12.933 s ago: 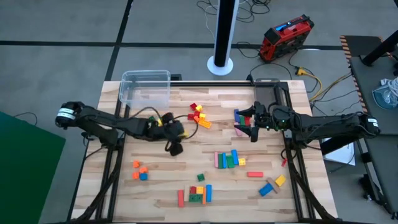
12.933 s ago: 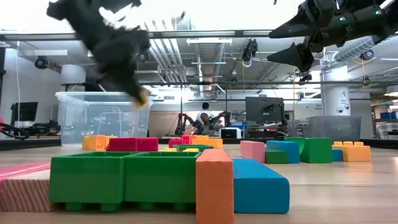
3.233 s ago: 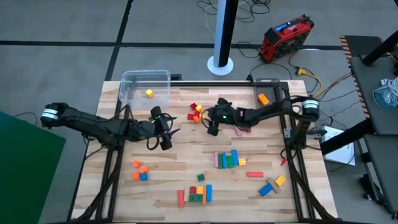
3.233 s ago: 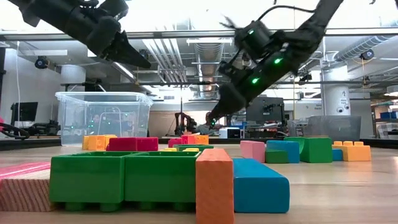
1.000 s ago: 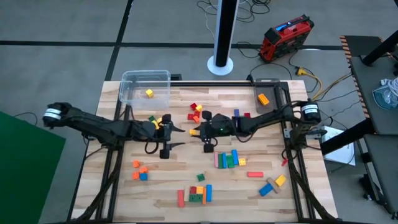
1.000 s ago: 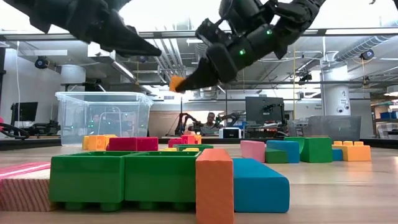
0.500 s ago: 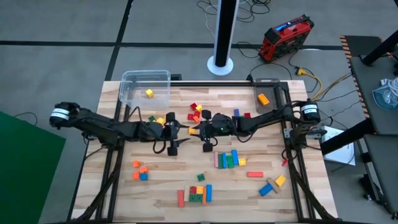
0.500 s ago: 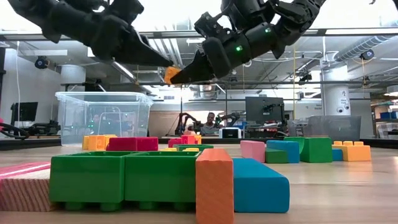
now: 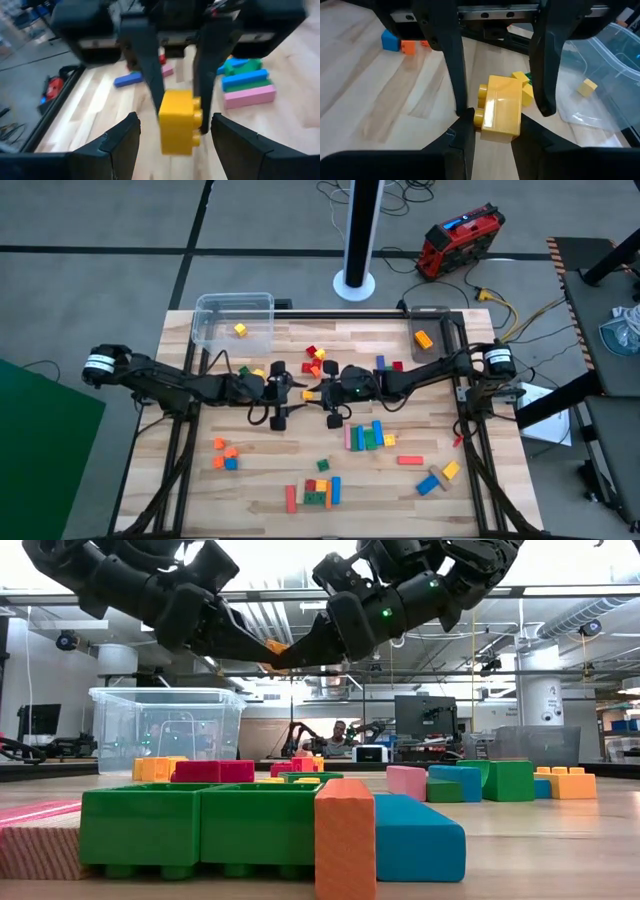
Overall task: Sort blocks by size
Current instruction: Put the yellow square game piece into the transparent bin
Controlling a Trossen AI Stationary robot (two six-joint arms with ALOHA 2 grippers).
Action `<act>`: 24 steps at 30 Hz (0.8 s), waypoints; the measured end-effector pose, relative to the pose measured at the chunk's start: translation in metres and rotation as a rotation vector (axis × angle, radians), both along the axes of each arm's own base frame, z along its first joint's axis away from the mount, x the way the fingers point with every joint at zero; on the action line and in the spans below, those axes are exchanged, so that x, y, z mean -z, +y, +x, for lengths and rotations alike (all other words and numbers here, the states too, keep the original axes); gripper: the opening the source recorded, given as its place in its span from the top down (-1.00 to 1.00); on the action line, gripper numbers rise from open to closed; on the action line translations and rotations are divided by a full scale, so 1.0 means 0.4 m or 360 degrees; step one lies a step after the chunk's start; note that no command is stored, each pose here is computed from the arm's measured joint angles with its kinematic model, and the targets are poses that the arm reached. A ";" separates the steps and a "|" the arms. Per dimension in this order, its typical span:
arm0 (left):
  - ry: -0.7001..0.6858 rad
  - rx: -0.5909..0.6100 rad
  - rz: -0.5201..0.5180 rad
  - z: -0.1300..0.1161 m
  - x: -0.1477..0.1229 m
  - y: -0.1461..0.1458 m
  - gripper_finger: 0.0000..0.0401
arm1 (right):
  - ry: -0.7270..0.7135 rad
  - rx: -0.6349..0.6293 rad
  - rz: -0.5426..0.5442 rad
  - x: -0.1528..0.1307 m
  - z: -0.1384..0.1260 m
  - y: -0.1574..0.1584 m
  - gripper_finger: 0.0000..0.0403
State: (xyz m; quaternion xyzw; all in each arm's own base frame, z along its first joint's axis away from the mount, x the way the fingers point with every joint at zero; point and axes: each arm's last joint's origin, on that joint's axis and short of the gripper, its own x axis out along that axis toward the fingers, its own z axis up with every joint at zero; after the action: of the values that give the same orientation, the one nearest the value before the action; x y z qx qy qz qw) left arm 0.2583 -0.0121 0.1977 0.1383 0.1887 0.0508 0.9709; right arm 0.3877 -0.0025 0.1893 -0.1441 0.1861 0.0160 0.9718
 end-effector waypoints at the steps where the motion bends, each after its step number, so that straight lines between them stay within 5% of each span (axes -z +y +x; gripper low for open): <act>1: -0.0007 0.0015 -0.0002 0.000 -0.001 -0.001 -0.09 | 0.0001 0.0000 0.0000 0.000 0.000 0.000 0.55; 8: -0.0003 0.0019 -0.0005 0.002 0.001 0.005 0.03 | 0.0006 -0.0009 -0.0011 0.001 0.000 0.005 0.56; 17: 0.0002 0.0024 -0.0006 0.002 0.002 0.004 0.69 | 0.0017 -0.0008 0.0010 0.002 -0.001 0.007 0.51; 24: -0.0026 0.0028 0.0020 -0.006 -0.014 0.007 0.70 | 0.0006 0.0028 0.0042 -0.003 -0.002 0.005 0.37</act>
State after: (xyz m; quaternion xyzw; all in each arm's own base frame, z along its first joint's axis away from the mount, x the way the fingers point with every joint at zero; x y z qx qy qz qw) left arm 0.2557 -0.0094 0.2034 0.1458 0.1791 0.0446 0.9719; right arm 0.3869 -0.0004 0.1907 -0.1297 0.1889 0.0101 0.9733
